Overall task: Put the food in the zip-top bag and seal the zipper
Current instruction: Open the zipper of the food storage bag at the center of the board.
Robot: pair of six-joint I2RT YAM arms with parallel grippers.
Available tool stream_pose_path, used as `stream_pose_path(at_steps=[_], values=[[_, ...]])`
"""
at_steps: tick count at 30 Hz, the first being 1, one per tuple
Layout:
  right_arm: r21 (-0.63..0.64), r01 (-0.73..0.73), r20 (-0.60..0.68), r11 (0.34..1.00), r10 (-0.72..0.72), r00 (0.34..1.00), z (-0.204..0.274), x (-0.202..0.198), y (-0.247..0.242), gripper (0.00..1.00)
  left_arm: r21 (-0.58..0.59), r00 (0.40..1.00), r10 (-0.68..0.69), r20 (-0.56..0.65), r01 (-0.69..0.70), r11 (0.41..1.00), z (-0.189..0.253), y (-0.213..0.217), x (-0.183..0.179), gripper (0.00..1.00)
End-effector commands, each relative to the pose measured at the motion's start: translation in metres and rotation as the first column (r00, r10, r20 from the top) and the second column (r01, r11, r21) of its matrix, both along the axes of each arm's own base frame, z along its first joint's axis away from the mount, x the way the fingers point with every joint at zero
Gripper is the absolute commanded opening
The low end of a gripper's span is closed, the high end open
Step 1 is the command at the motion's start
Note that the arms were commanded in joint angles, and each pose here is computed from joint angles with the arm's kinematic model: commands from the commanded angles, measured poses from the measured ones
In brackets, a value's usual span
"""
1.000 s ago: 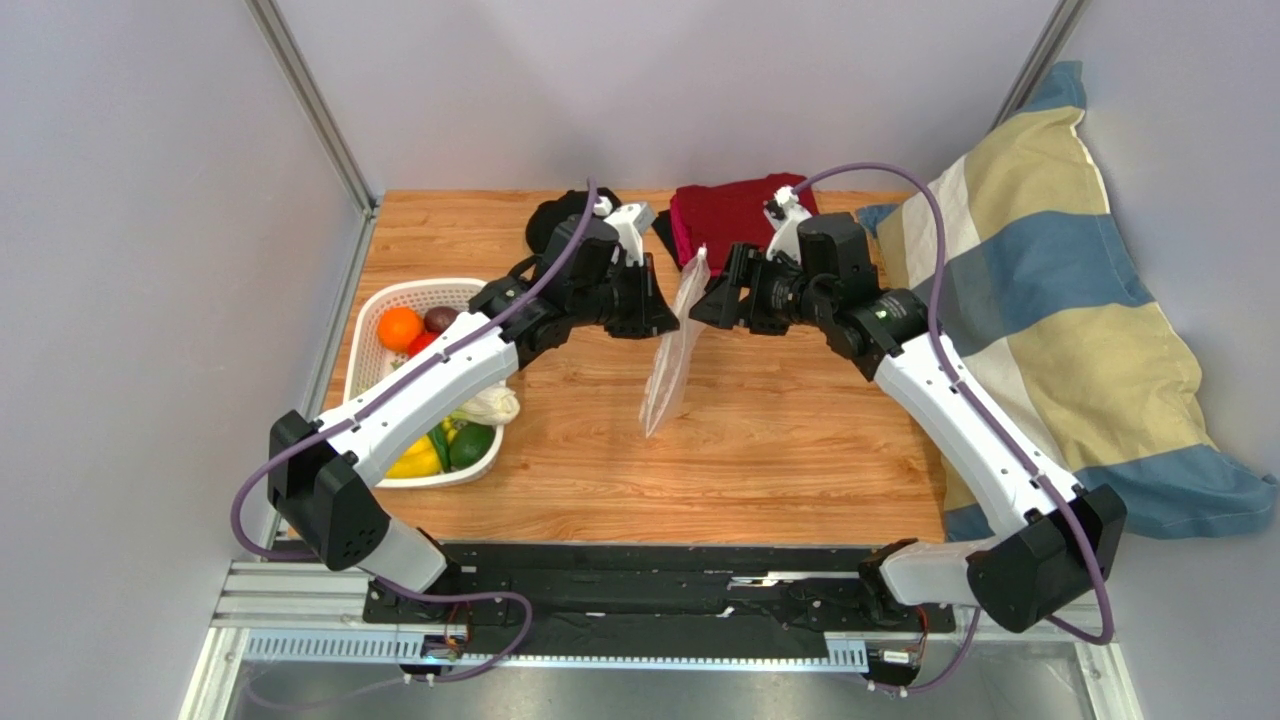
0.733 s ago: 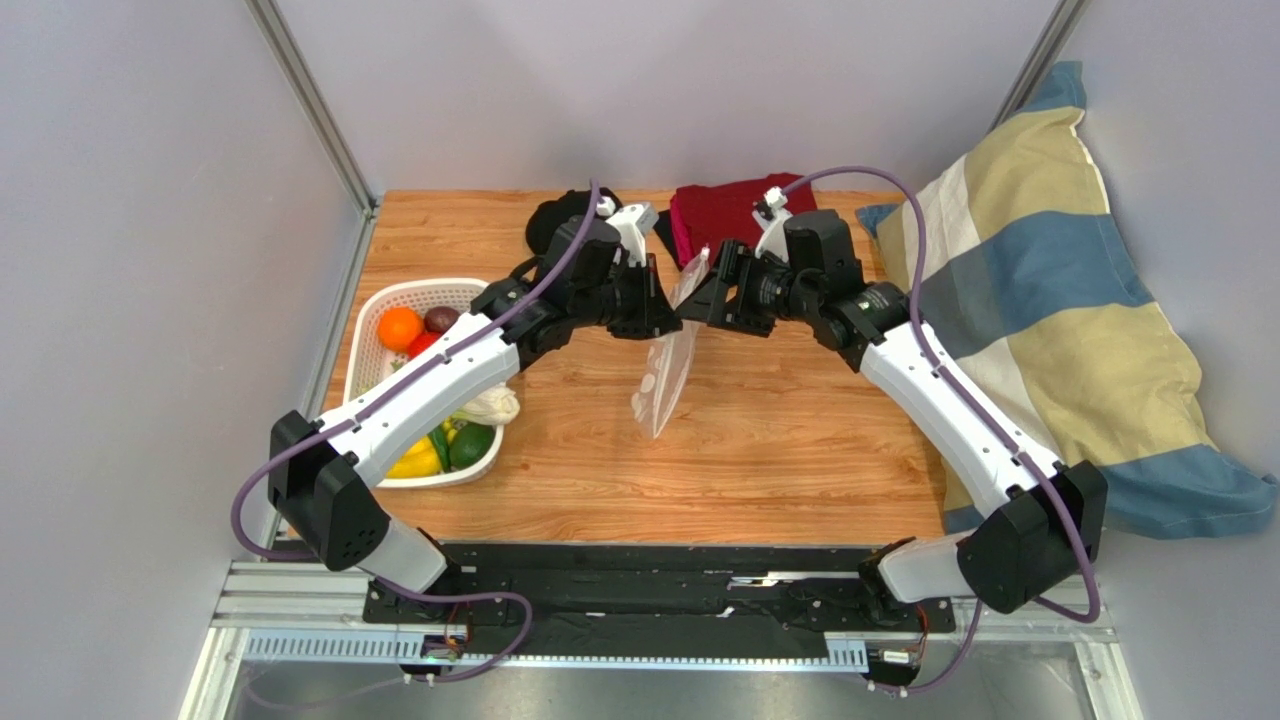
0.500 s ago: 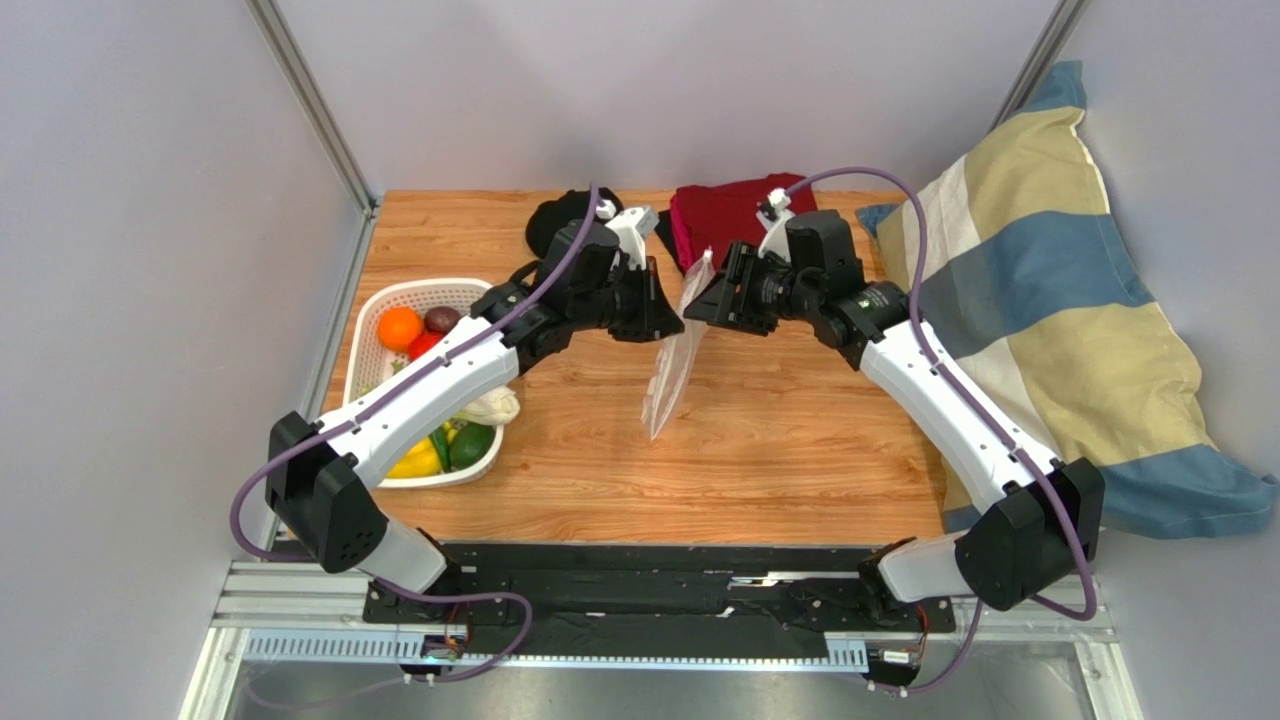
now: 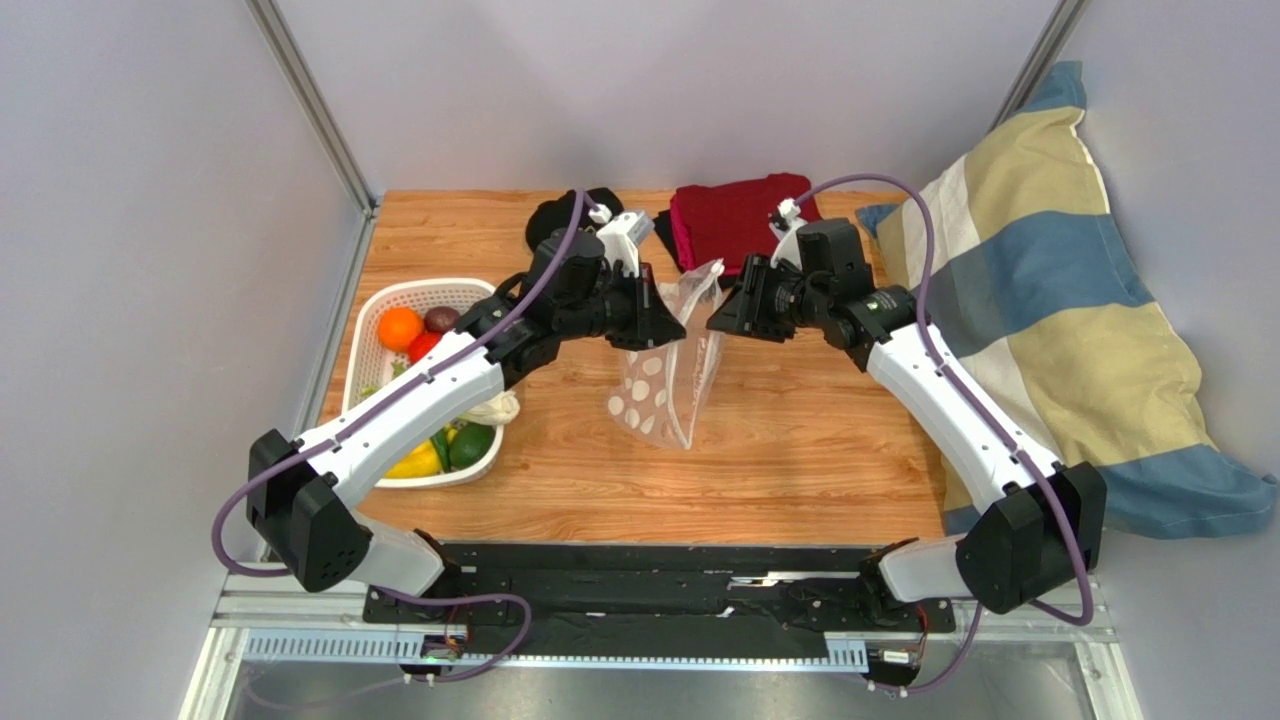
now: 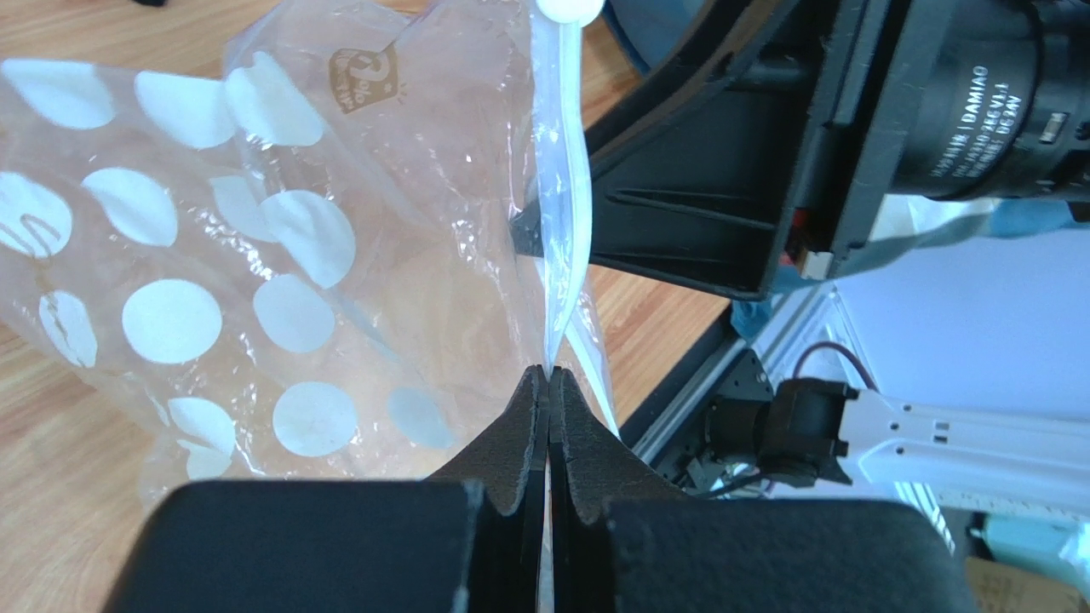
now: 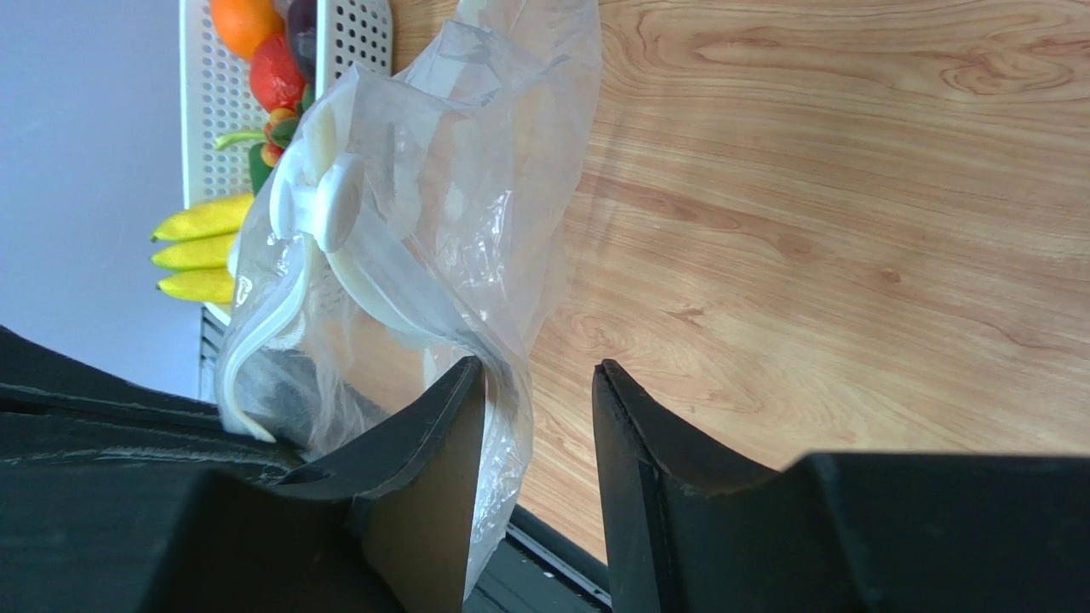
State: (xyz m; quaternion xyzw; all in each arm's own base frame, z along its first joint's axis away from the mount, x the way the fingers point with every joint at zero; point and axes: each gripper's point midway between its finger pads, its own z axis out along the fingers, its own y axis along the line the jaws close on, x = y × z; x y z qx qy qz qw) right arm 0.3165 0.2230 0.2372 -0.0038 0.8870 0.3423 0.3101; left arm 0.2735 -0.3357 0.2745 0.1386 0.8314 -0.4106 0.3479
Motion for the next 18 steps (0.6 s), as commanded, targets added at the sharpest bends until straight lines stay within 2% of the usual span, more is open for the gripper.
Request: stream_pose_path(at_steps=[1, 3, 4, 6, 10, 12, 14, 16, 17, 18], values=[[-0.056, -0.034, 0.098, 0.998, 0.039, 0.994, 0.005, 0.001, -0.011, 0.36, -0.096, 0.991, -0.100, 0.087, 0.109, 0.989, 0.032, -0.010, -0.014, 0.00], [-0.056, -0.041, 0.115, 0.998, 0.048, 0.992, 0.007, 0.001, -0.013, 0.28, -0.114, 0.988, -0.124, 0.094, 0.135, 0.984, 0.035, -0.013, -0.017, 0.00], [-0.038, -0.061, 0.118, 0.997, 0.065, 0.991, 0.010, -0.001, -0.012, 0.14, -0.111, 0.987, -0.129, 0.096, 0.139, 0.984, 0.035, -0.014, -0.018, 0.00], [-0.032, -0.084, 0.141, 0.996, 0.088, 0.986, 0.018, -0.004, -0.014, 0.01, -0.106, 0.987, -0.131, 0.095, 0.141, 0.984, 0.034, -0.011, -0.018, 0.00], [-0.051, -0.097, 0.190, 0.994, 0.105, 0.976, 0.031, -0.012, -0.029, 0.00, -0.054, 0.990, -0.091, 0.109, 0.098, 0.994, 0.022, 0.006, -0.010, 0.00], [-0.086, -0.087, 0.211, 0.992, 0.103, 0.972, 0.032, -0.017, -0.039, 0.00, -0.012, 0.993, -0.030, 0.110, 0.031, 0.999, 0.014, 0.027, 0.004, 0.00], [-0.139, -0.073, 0.259, 0.988, 0.107, 0.960, 0.034, -0.021, -0.051, 0.00, 0.022, 0.994, -0.030, 0.108, 0.027, 0.999, 0.004, 0.039, 0.010, 0.00], [-0.151, -0.075, 0.271, 0.986, 0.114, 0.956, 0.034, -0.026, -0.054, 0.00, 0.063, 0.986, -0.080, 0.145, 0.072, 0.995, 0.003, 0.041, 0.010, 0.00], [-0.146, -0.085, 0.271, 0.986, 0.123, 0.955, 0.034, -0.030, -0.053, 0.00, 0.060, 0.981, -0.153, 0.118, 0.147, 0.987, -0.001, 0.035, 0.000, 0.01], [-0.138, -0.093, 0.273, 0.986, 0.128, 0.953, 0.035, -0.031, -0.051, 0.00, 0.058, 0.973, -0.196, 0.120, 0.191, 0.980, -0.001, 0.032, -0.004, 0.06]])
